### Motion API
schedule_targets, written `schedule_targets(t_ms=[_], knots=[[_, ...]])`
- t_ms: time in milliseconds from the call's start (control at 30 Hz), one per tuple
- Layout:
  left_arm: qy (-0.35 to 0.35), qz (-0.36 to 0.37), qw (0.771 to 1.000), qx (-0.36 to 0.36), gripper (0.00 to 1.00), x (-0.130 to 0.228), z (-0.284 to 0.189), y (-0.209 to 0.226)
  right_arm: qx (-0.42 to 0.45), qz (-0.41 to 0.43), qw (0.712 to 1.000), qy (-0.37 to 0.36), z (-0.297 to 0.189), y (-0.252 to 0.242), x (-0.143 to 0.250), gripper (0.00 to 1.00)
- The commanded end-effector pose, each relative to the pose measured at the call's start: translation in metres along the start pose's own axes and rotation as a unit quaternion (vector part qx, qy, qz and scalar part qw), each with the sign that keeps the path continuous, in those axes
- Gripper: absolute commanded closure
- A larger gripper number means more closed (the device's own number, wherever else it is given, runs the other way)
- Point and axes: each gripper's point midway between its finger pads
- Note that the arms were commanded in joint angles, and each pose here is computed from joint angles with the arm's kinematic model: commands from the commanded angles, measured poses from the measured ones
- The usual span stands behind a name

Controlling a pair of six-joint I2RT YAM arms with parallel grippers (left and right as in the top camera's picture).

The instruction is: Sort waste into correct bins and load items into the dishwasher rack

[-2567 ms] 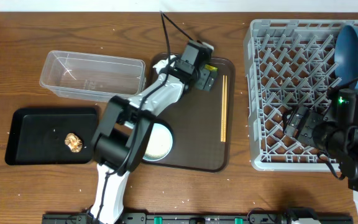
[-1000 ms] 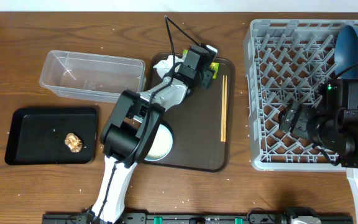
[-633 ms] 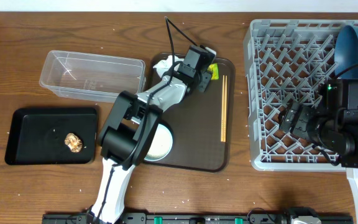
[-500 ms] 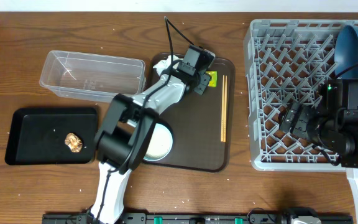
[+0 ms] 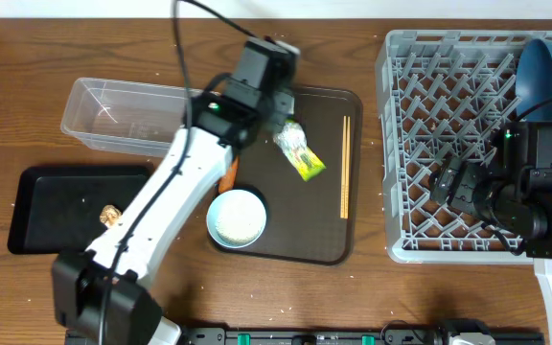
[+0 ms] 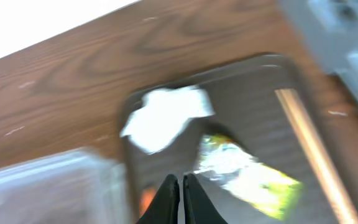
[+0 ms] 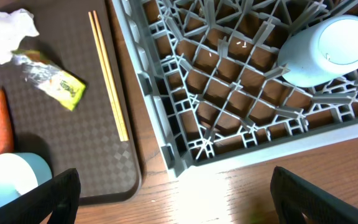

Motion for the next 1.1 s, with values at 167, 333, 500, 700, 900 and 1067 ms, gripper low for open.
schedule_targets(t_ms=[167,333,500,700,900,1067], knots=[[0.028,-0.094,0.993,0.060,0.91,0.023,0.021,0.030,-0.002,-0.006,1.000,-0.001,-0.002,0.000,0.000,0.09],[0.059,-0.075,0.985,0.146,0.61,0.036,0.044,-0.022,-0.003,-0.009,1.000,0.005,-0.002,0.000,0.002,0.09],[0.092,-0.040,0.983,0.156,0.32,0.051,0.079,-0.063,-0.018,-0.009,1.000,0.016,-0.002,0.005,0.006,0.09],[0.135,-0.034,0.985,0.104,0.17,0.078,0.121,-0.075,-0.018,-0.015,1.000,0.017,-0.002,0.005,0.006,0.09],[0.148,-0.070,0.983,0.083,0.17,0.091,0.148,-0.077,-0.017,-0.019,1.000,0.017,-0.002,0.005,0.006,0.09],[0.141,-0.096,0.981,0.089,0.54,0.091,0.162,-0.083,-0.017,-0.022,0.999,0.016,-0.002,0.005,0.006,0.09]])
Point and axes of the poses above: each gripper's point midway between its finger pads, its own z axis out along the fingers, its own y axis along the line the jaws close on, x = y × z, and after that the axes turned 10 degrees about z, right-handed
